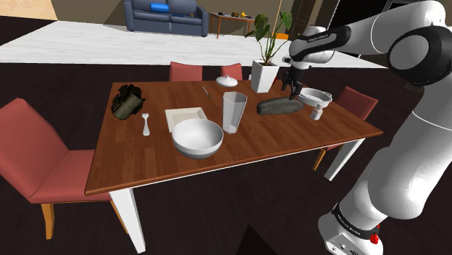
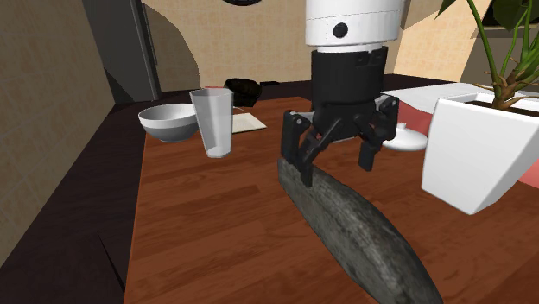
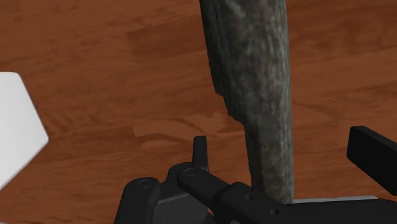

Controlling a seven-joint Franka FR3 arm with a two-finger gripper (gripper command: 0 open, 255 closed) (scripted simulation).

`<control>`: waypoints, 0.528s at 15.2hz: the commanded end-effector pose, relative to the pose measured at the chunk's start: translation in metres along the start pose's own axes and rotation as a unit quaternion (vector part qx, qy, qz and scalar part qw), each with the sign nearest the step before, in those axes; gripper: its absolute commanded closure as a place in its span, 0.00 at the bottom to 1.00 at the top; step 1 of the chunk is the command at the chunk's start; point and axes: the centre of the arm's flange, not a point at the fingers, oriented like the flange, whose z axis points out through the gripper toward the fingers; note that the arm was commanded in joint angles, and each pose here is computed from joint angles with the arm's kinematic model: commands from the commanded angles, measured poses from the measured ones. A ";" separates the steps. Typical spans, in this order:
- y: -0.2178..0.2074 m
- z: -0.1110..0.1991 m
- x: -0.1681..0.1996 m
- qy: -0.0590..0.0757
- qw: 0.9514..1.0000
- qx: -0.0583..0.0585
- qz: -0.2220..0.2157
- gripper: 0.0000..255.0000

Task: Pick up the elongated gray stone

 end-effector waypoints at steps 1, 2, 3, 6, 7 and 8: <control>0.003 0.010 -0.002 0.000 1.000 0.000 -0.006 0.00; 0.003 0.015 -0.003 0.000 1.000 0.000 -0.006 0.00; 0.002 0.021 -0.003 0.000 1.000 0.000 -0.006 0.00; 0.001 0.036 -0.003 0.000 1.000 0.000 -0.006 0.00; 0.001 0.039 -0.003 0.000 1.000 0.000 -0.006 0.00; 0.001 0.039 -0.003 0.000 1.000 0.000 -0.006 0.00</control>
